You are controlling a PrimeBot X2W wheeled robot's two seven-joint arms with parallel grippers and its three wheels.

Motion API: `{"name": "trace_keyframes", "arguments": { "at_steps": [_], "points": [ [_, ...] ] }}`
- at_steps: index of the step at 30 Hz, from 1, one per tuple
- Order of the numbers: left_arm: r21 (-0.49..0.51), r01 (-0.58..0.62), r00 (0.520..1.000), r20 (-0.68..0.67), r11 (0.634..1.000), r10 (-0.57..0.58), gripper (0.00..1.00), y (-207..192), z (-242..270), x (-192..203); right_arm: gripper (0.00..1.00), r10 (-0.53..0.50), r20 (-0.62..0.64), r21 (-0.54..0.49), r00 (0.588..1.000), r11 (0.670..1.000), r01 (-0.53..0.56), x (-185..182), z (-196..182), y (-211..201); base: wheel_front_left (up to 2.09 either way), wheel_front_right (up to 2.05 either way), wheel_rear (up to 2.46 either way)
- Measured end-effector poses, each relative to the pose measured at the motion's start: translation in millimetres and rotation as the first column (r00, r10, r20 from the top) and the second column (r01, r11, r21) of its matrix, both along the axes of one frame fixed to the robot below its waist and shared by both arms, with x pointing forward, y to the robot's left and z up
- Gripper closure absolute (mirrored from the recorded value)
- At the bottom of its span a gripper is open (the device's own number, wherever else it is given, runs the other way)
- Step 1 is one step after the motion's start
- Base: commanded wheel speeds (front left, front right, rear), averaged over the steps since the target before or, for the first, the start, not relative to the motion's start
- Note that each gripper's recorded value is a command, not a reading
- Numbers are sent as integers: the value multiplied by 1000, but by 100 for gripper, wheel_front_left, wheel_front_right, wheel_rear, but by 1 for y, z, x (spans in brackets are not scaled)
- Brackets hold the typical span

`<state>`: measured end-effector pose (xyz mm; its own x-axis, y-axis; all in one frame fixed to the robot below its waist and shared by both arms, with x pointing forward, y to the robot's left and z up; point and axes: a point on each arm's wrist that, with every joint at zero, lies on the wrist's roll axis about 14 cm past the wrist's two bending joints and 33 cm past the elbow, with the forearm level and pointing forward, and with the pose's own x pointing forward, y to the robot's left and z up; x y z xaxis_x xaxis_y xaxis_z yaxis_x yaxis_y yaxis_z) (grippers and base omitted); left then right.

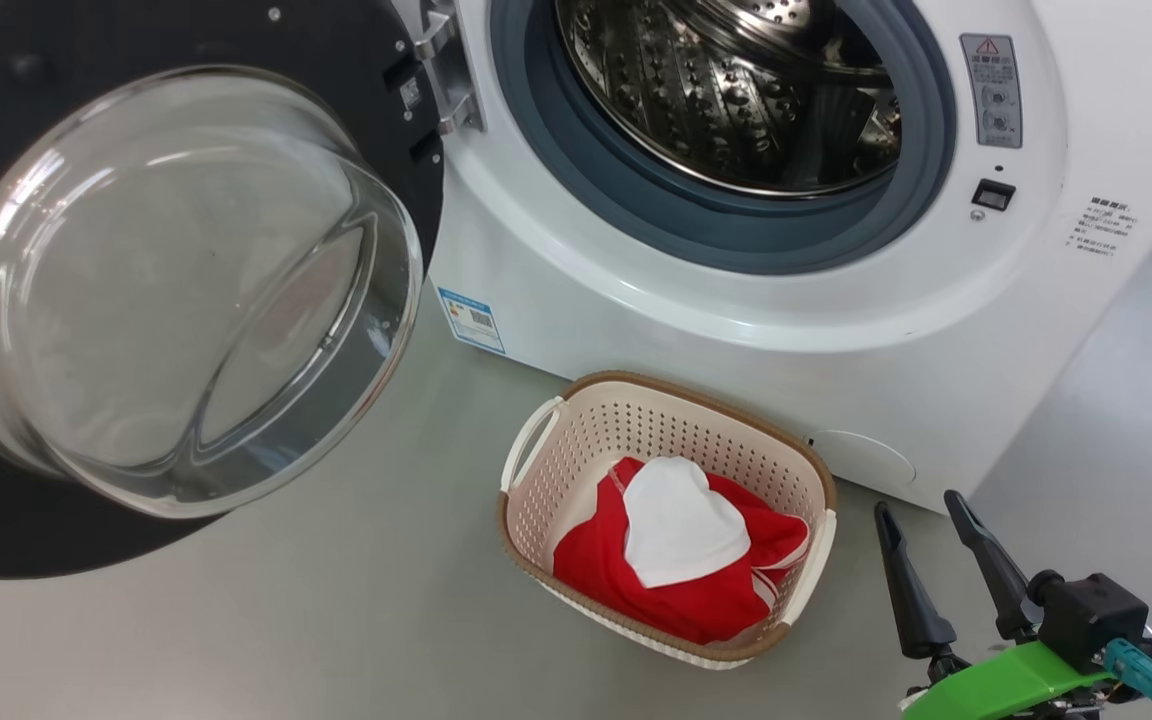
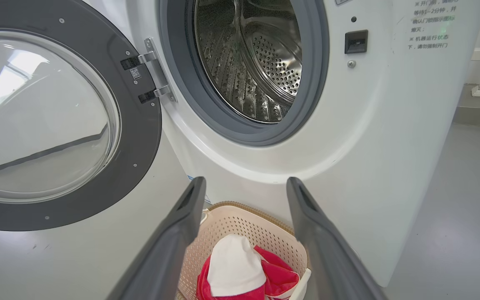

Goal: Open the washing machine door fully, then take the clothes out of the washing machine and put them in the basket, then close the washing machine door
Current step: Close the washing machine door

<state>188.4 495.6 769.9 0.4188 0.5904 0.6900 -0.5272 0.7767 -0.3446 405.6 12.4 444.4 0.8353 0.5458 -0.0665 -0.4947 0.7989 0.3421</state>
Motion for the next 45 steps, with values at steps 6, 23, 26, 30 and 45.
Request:
{"name": "trace_keyframes", "arguments": {
  "at_steps": [6,23,26,30,45],
  "points": [
    [-298,10,996,-80,955,-36,100,62,-42,16,0,-18,-2,12,1000,1000,18,10,-2,-2,0,0,0],
    [-844,58,820,-265,533,-508,100,63,-163,62,0,-37,-12,17,999,999,37,18,-7,-6,0,0,0],
    [-863,89,784,-247,497,-570,100,53,-164,68,0,-37,-7,17,999,999,37,18,-5,-6,0,0,0],
    [-866,110,739,-257,488,-623,100,42,-162,71,0,-37,1,17,999,999,37,17,-2,-6,0,0,0],
    [-855,266,529,-258,446,-809,100,-21,-156,72,0,-39,33,21,999,999,38,11,13,-7,0,0,0]
  ]
}}
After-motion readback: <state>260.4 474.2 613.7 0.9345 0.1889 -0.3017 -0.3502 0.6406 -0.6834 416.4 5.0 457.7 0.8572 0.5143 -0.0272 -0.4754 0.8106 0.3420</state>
